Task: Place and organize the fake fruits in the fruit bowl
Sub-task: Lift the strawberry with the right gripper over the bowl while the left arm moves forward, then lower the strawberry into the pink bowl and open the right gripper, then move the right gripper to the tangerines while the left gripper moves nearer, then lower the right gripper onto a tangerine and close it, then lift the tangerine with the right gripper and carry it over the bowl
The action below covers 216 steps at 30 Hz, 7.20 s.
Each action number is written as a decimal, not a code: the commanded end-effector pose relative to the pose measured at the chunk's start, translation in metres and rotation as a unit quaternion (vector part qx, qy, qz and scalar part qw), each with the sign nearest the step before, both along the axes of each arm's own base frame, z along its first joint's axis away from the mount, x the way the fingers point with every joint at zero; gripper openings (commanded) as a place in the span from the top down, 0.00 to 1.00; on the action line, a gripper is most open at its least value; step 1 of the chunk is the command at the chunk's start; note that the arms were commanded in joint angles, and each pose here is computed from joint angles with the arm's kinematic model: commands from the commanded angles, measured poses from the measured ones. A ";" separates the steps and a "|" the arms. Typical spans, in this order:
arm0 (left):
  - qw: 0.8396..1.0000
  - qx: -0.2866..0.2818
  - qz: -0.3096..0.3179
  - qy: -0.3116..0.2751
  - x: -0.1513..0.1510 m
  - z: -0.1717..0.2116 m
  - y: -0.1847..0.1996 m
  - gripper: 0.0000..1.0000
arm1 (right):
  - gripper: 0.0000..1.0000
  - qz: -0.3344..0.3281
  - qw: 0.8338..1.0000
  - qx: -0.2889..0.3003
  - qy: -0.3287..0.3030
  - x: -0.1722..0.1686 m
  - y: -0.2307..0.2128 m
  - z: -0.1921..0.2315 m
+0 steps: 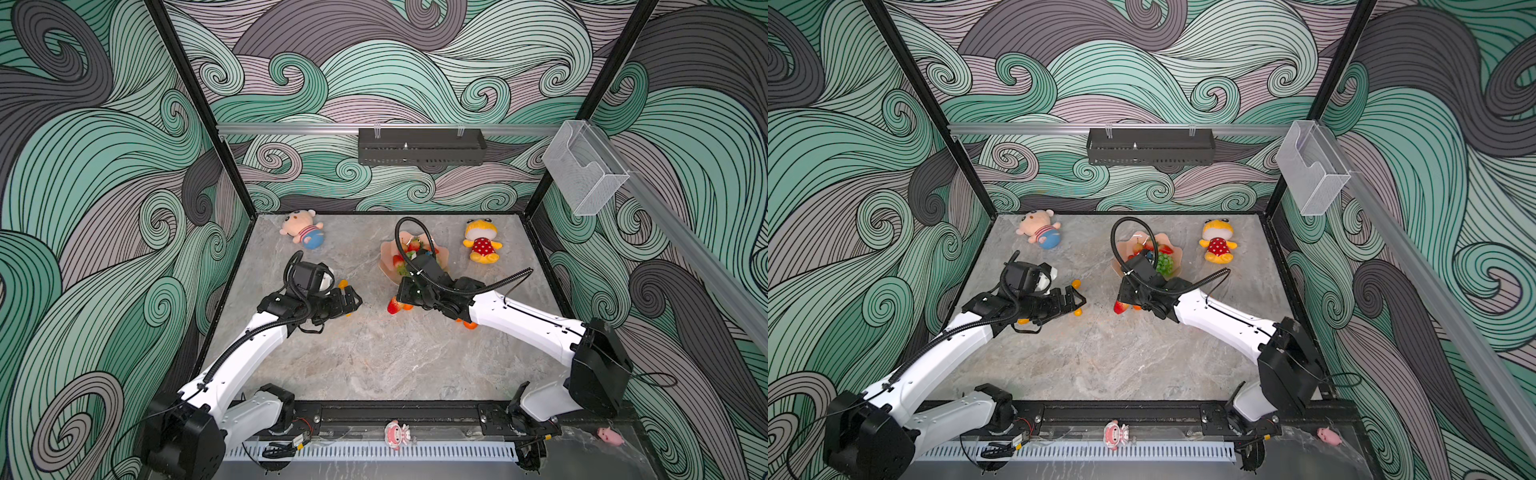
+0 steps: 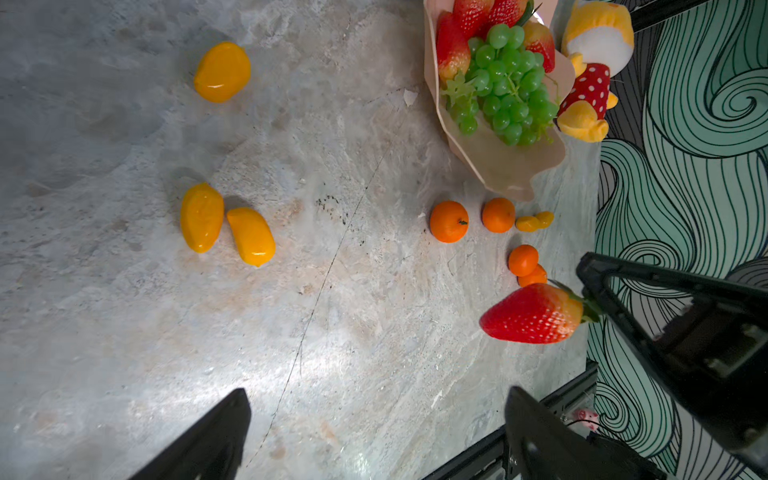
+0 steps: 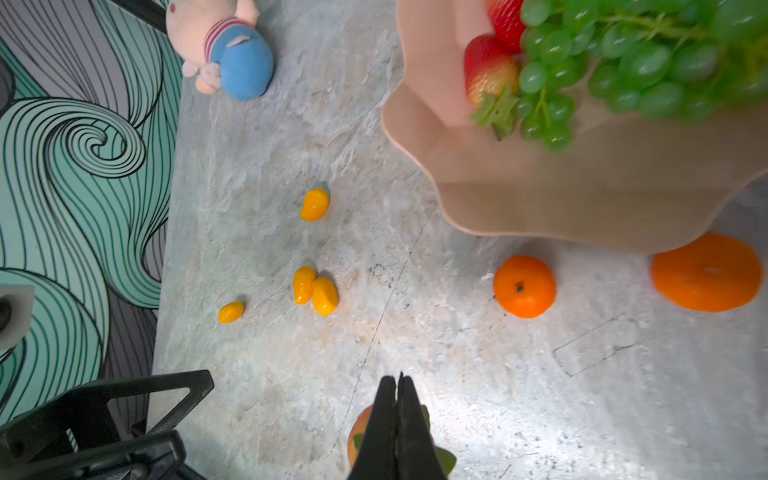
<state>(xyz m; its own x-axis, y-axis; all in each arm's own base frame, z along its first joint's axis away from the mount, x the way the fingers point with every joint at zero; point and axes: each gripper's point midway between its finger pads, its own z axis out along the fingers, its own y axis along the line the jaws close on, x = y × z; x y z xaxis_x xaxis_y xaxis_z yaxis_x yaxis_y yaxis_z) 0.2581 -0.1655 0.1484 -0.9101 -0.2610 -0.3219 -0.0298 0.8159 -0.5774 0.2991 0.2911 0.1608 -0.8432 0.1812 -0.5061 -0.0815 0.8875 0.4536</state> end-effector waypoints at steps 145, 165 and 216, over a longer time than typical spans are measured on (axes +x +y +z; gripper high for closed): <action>0.964 0.038 -0.201 -0.170 -0.019 -0.006 -0.217 0.01 | 0.49 -0.077 0.946 -0.196 0.246 -0.032 -0.222 -0.116; 0.962 0.048 -0.205 -0.173 -0.018 -0.006 -0.217 0.01 | 0.51 -0.069 0.938 -0.208 0.270 -0.029 -0.222 -0.140; 0.975 0.006 -0.101 -0.196 0.007 0.036 -0.129 0.01 | 0.65 -0.021 0.980 -0.190 0.062 -0.008 -0.182 -0.017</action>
<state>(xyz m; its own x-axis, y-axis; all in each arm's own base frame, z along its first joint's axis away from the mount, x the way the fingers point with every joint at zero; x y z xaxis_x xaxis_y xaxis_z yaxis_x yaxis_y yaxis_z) 0.2585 -0.2961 0.1699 -0.7557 -0.0386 -0.6538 0.3482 0.8218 -0.4511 0.2812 0.1015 0.1396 -0.9046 0.0734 -0.4199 0.0260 0.9927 0.1177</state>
